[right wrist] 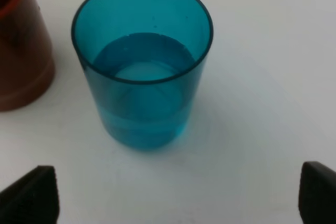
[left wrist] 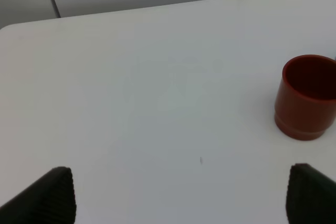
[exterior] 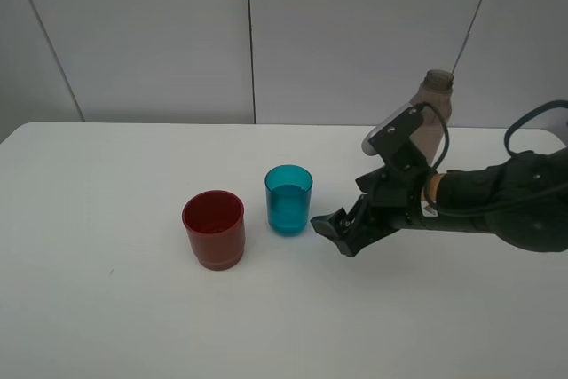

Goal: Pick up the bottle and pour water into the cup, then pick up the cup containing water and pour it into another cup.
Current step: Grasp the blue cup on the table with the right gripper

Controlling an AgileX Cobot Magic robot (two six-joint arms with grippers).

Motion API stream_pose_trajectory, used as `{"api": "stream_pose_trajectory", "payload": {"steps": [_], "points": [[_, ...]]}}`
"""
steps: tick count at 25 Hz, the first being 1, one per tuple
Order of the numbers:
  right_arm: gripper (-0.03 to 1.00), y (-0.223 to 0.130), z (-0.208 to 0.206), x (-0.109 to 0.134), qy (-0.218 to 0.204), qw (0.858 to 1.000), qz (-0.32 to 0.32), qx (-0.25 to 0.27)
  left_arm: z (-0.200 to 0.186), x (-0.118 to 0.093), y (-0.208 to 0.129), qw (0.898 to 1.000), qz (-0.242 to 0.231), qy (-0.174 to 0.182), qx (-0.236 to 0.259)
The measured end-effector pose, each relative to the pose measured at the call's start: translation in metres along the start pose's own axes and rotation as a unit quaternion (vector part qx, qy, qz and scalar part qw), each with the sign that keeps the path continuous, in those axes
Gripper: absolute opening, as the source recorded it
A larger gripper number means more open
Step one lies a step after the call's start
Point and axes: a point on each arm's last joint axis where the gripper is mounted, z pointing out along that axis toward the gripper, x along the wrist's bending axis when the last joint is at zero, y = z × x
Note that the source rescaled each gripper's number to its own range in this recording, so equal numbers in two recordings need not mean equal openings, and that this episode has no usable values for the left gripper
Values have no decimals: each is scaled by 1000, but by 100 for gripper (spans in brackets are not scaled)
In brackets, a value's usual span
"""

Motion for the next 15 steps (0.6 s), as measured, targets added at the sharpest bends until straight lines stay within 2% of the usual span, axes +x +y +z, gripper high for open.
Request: {"api": "stream_pose_trajectory", "payload": {"steps": [4, 15], "points": [[91, -3, 2, -7, -7, 999, -30, -10, 0, 0, 0, 1000, 0, 0, 0], [91, -13, 28, -4, 20, 999, -29, -38, 0, 0, 0, 1000, 0, 0, 0]]}}
